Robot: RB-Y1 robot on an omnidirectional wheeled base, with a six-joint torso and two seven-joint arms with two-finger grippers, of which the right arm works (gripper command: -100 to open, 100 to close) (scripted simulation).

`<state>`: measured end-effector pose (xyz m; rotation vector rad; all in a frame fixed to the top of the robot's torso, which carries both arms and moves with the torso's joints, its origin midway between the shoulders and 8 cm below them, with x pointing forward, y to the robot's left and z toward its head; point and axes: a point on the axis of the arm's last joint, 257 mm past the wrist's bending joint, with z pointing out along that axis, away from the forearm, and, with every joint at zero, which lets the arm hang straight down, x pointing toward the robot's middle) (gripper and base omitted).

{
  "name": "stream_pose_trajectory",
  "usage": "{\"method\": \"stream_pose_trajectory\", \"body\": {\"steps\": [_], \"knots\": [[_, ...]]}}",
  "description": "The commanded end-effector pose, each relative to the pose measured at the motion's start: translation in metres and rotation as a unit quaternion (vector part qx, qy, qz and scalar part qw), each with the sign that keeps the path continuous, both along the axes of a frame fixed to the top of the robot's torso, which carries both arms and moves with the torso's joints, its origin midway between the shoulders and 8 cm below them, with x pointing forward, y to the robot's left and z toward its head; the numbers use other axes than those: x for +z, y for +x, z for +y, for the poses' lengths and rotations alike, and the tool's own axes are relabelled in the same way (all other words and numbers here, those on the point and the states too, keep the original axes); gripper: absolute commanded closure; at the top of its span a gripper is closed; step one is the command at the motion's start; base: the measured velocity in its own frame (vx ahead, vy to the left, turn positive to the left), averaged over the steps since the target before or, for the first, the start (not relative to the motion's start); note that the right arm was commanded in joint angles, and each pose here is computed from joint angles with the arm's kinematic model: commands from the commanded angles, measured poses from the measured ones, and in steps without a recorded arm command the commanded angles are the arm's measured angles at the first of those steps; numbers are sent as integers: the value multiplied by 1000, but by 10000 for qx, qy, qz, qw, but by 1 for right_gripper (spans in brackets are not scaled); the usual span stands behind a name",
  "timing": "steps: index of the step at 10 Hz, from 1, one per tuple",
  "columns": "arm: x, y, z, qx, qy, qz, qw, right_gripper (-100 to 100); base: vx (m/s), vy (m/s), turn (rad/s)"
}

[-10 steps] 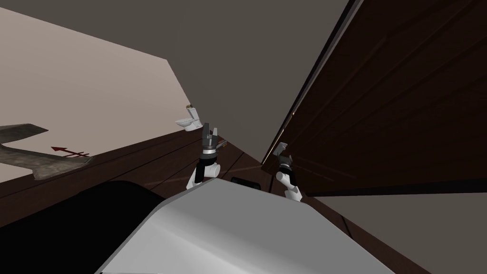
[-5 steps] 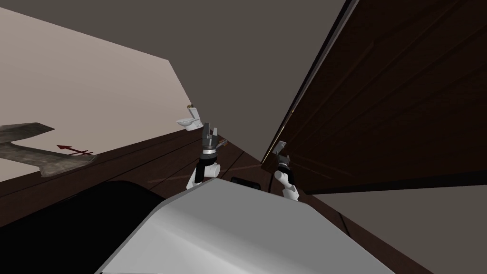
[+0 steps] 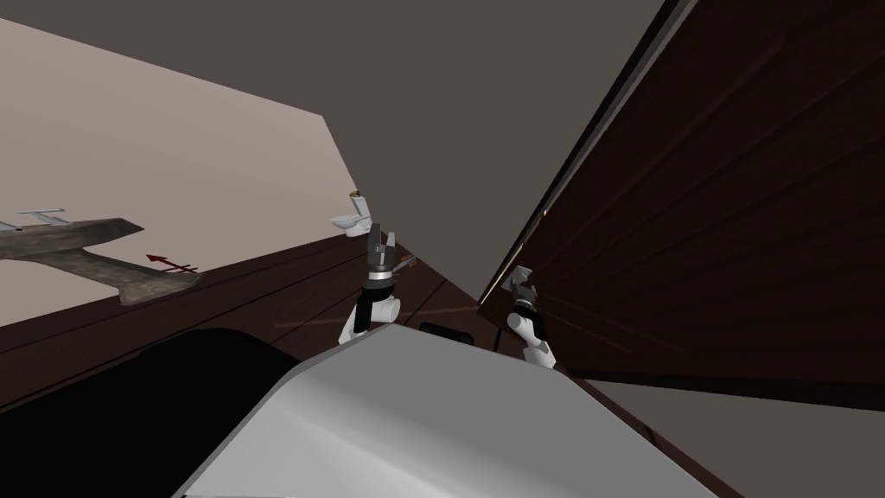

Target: Pull the door open

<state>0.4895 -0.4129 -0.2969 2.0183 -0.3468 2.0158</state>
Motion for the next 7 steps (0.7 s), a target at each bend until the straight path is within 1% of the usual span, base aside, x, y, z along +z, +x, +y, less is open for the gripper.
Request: {"method": "stream_pose_trajectory", "body": {"steps": [1, 2, 3, 4, 7], "knots": [[0, -7, -18, -98, 4, 0, 10000, -100, 239, -7, 109], [0, -10, -31, -168, 3, -8, 9999, -100, 211, -45, 126], [0, -6, -22, -119, 0, 9, 9999, -100, 93, -29, 31], [0, -6, -22, -119, 0, 9, 9999, 100, -6, -1, -55], [0, -6, -22, -119, 0, 9, 9999, 100, -31, 0, 3]]}}
